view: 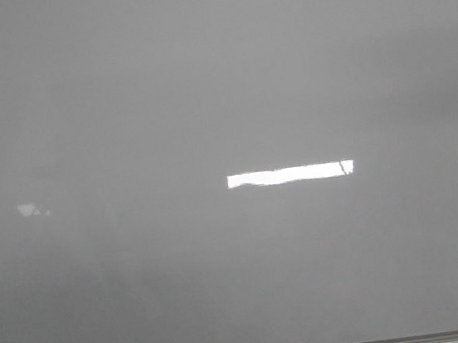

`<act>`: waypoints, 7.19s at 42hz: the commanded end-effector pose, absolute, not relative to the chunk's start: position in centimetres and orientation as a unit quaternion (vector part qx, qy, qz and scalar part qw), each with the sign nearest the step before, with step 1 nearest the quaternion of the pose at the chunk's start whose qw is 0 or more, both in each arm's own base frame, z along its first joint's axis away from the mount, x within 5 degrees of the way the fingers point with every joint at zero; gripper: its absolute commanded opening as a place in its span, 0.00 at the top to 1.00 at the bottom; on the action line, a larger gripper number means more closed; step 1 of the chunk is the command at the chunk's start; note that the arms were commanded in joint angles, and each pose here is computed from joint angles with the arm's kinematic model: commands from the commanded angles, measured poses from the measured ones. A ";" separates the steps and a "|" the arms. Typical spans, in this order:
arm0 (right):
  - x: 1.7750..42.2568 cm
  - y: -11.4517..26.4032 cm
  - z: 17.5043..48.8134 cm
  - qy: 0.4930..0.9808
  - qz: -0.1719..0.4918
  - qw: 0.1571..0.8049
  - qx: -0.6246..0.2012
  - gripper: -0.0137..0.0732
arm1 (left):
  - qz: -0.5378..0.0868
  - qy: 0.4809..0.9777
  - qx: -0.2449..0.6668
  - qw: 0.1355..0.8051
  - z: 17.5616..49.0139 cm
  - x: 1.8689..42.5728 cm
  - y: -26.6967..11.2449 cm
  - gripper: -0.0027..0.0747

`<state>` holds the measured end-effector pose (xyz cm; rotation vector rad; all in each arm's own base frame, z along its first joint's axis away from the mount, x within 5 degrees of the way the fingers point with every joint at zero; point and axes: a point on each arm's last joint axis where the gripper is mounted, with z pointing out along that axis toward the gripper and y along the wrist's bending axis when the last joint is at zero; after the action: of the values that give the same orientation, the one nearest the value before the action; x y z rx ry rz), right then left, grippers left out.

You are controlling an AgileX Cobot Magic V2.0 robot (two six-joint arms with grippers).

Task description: Write number 9 on whiteboard

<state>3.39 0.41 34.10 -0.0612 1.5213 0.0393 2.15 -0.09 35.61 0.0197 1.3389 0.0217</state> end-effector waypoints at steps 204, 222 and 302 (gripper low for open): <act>13.8 13.3 35.6 0.761 0.158 0.324 -0.539 0.25 | -0.155 0.711 0.636 0.258 33.4 14.0 -19.3 0.99; 15.3 20.2 36.5 0.715 0.207 0.318 -0.588 0.32 | -0.140 0.690 0.657 0.269 33.4 14.2 -19.3 0.99; 15.6 8.7 34.5 0.805 0.153 0.523 -0.236 0.92 | -0.093 0.805 0.359 0.463 36.9 12.4 -7.1 0.40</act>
<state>14.58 8.45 32.76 -0.6453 2.0580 0.3512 12.17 -6.96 35.53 0.9545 2.0567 -0.2004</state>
